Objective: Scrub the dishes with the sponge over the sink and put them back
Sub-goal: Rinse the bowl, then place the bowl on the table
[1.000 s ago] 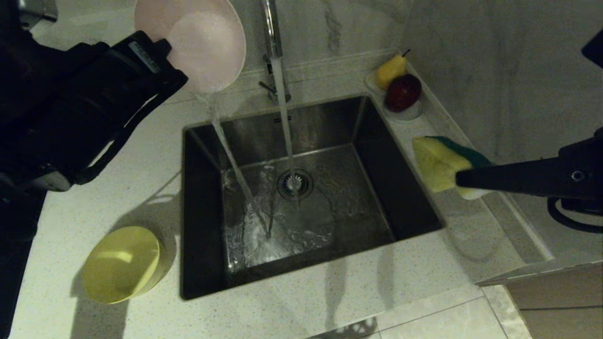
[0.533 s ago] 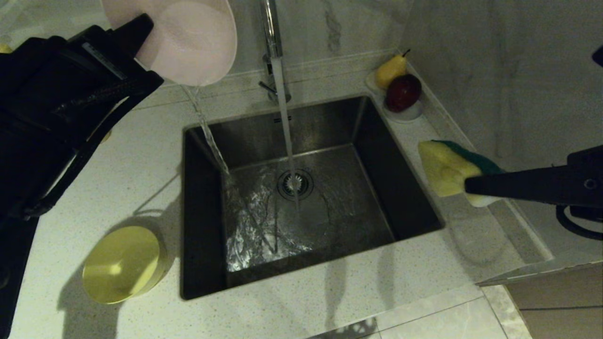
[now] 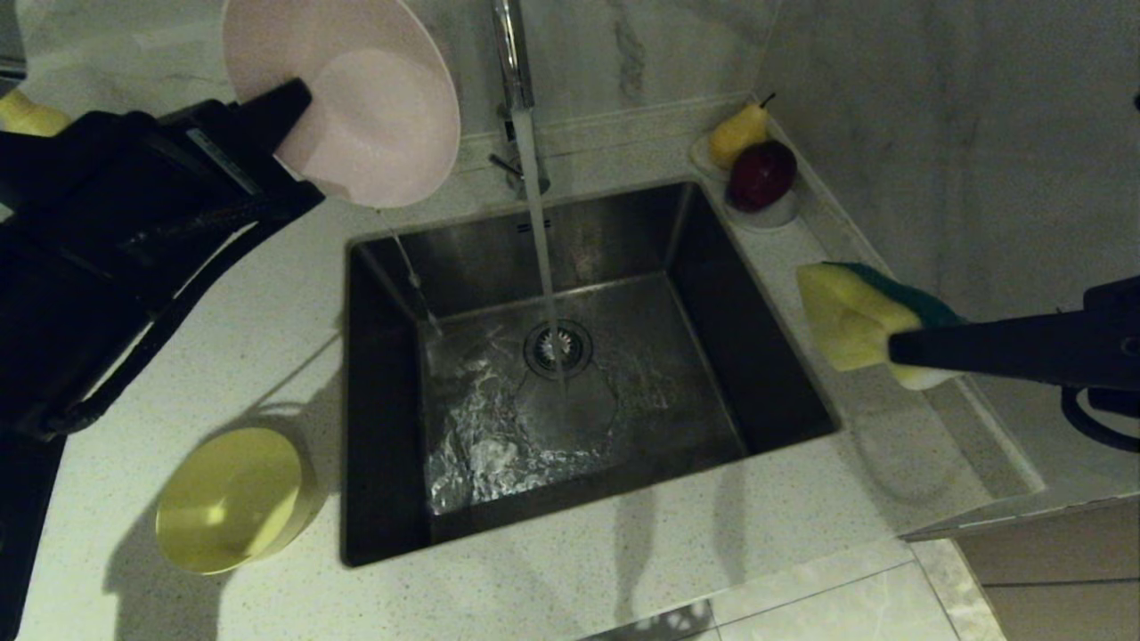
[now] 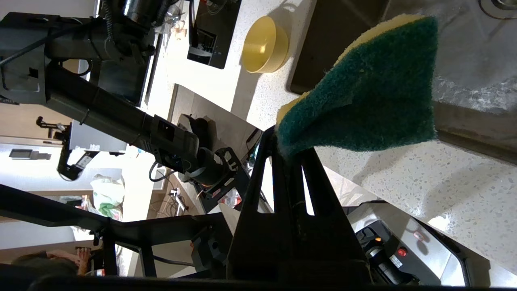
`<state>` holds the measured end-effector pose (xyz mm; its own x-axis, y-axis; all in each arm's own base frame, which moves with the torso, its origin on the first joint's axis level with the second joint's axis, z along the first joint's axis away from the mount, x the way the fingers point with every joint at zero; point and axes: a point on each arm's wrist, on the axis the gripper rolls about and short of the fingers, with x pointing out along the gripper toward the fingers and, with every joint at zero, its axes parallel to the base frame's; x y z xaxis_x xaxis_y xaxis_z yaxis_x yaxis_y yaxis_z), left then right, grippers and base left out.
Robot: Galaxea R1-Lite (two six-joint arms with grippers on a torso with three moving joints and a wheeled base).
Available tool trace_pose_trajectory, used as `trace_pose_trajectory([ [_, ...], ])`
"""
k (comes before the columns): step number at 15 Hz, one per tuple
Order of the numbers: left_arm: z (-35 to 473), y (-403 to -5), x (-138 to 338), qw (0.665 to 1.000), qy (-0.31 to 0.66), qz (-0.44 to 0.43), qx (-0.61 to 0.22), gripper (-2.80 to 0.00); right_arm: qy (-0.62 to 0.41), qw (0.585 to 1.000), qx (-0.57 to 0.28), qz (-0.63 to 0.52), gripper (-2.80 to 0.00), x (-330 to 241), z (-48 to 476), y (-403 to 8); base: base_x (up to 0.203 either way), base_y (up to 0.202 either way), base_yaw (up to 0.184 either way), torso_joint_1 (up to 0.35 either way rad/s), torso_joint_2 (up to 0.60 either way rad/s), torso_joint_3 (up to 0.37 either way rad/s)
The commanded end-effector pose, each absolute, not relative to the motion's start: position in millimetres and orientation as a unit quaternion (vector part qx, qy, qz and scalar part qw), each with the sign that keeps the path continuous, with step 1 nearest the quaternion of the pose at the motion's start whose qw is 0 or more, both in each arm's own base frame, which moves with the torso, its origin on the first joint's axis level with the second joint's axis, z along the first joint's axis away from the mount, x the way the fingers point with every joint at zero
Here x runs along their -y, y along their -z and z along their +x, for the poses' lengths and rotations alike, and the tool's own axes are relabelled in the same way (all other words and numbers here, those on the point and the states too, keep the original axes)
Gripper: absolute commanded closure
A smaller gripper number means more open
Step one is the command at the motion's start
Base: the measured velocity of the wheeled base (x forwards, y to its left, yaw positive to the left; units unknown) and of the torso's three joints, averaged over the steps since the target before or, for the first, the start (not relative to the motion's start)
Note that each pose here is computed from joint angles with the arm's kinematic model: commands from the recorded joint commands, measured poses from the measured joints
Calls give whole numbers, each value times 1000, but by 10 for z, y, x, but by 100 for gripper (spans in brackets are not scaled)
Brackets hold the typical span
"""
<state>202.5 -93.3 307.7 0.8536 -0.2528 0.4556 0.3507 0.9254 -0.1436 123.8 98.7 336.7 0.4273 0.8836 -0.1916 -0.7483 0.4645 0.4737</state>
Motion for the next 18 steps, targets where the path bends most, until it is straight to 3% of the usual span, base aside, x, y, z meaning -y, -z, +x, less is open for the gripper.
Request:
trace_pose_trajectory([
  [1,2062,-3004,873,971,141,-123,147,0,-494,829,-204,162,0,-942,1172,-3390,0,0,0,0,0,0],
  [4,2138,-2935,808,987,106,-122,7,0,-492,830,-207,162,0,-925,1154,-3362,0,0,0,0,0,0],
  [8,2036,-3325,546,970,8,-199,-141,0,-480,836,-214,161,0,-890,1157,-3290,0,0,0,0,0,0],
  [12,2028,-3493,54,934,-136,-294,-153,0,-465,841,-224,162,0,-864,1188,-3225,0,0,0,0,0,0],
  [18,2219,-3298,-415,882,-260,-359,-163,0,-461,840,-235,163,0,-890,1235,-3197,0,0,0,0,0,0],
])
